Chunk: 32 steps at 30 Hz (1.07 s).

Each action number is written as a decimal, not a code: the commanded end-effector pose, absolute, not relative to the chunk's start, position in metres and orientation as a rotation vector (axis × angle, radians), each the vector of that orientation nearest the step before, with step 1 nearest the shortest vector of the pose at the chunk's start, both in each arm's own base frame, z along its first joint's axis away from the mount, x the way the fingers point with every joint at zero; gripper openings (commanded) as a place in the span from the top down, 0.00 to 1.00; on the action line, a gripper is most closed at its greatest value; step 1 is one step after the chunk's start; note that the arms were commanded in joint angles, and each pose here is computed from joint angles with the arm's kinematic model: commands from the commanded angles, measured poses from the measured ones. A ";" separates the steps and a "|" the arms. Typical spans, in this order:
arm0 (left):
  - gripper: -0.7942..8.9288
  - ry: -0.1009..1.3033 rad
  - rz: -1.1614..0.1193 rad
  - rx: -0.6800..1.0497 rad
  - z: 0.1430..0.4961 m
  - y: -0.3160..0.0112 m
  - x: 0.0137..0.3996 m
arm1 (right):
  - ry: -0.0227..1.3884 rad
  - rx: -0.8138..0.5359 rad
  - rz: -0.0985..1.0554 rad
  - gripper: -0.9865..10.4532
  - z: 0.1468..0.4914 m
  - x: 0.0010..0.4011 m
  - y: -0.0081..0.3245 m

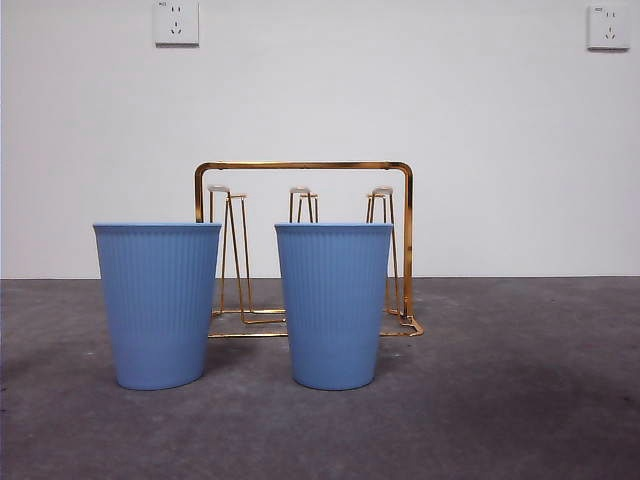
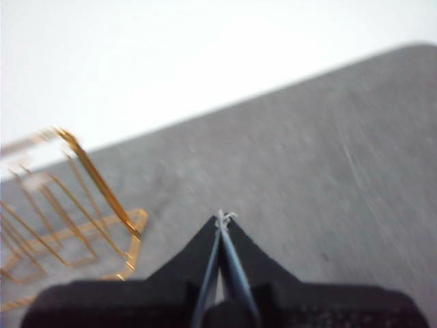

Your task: Pick up cup 1,put cup 1 in the cup rack,pick up cup 2,put cup 2 in the cup rack

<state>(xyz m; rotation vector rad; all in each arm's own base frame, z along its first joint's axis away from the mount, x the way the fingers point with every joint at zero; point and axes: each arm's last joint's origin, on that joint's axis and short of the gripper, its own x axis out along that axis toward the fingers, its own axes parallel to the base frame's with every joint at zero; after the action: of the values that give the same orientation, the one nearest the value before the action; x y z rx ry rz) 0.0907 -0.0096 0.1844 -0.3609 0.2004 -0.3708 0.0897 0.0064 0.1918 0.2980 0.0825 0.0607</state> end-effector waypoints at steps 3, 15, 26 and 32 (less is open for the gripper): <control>0.92 0.202 -0.398 -0.370 0.209 -0.010 0.087 | 0.083 0.311 0.141 0.92 0.228 0.088 0.009; 0.92 0.304 -0.550 -0.314 0.287 -0.015 0.076 | 0.390 0.181 0.419 0.92 0.317 0.108 0.018; 0.92 0.484 -0.613 -0.206 0.349 -0.017 0.068 | 0.672 0.049 0.581 0.92 0.372 0.122 0.023; 0.92 0.543 -0.650 -0.179 0.369 -0.020 0.072 | 0.712 0.036 0.619 0.92 0.379 0.122 0.026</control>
<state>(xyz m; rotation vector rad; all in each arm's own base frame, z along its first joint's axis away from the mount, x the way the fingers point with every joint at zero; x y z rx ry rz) 0.0715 -0.0194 0.3686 -0.2074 0.5462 -0.6397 0.1222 0.0249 0.3780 0.0589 0.7210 0.6016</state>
